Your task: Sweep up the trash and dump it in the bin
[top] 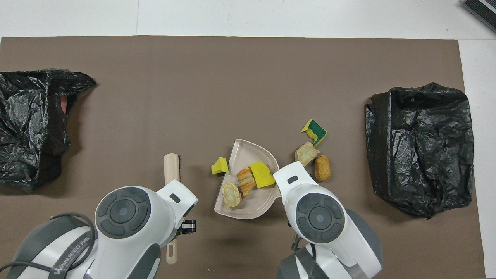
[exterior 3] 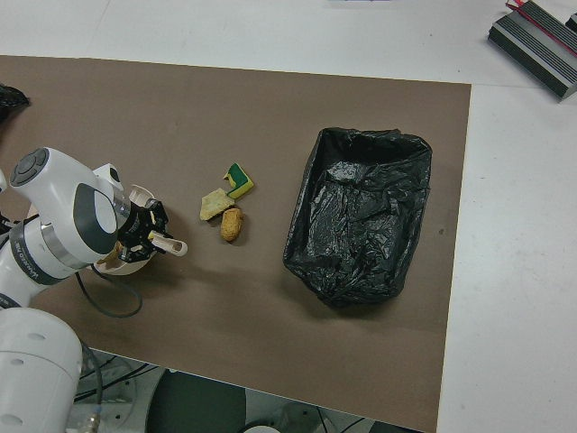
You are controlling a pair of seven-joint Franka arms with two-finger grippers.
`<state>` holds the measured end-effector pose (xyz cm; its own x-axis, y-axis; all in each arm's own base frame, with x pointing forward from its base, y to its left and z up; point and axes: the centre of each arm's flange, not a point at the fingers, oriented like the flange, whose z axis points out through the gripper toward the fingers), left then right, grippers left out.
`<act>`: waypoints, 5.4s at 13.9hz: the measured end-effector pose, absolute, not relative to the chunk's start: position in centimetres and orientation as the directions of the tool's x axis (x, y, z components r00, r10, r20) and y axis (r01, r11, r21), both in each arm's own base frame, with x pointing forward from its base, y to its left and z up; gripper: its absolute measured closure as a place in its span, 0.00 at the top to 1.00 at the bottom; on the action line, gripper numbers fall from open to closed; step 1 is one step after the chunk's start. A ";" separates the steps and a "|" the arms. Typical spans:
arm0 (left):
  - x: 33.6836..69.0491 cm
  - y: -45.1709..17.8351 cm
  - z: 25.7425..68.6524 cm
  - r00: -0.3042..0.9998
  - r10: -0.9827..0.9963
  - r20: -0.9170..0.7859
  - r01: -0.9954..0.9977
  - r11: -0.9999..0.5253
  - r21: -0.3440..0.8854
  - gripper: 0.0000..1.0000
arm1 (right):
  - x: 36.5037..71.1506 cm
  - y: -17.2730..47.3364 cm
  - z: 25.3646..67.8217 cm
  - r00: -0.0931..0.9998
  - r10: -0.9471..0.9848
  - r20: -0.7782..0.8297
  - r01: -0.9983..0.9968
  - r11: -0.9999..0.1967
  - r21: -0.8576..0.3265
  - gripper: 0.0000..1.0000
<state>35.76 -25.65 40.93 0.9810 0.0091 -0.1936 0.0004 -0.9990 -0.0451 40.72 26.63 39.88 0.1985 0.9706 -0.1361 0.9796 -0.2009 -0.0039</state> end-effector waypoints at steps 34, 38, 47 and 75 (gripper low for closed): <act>27.1 -34.1 40.4 0.985 -0.019 -0.172 -0.039 -0.993 -0.112 0.26 | 49.3 6.3 51.0 0.405 0.914 -0.004 0.914 -0.405 -0.030 0.31; 23.5 -36.7 38.6 0.987 -0.012 -0.161 -0.025 -0.996 -0.082 0.26 | 50.2 -8.7 53.0 0.408 0.911 0.054 0.913 -0.408 -0.004 0.31; 19.8 -37.7 34.4 0.989 0.038 -0.145 0.033 -0.999 -0.036 0.26 | 48.6 -22.0 54.5 0.186 0.944 -0.271 0.982 -0.180 0.048 0.31; 53.4 -7.0 64.5 0.966 -0.246 0.076 -0.249 -0.968 0.026 1.00 | 49.2 -12.4 58.2 -0.260 0.660 -0.705 0.966 0.181 -0.187 0.31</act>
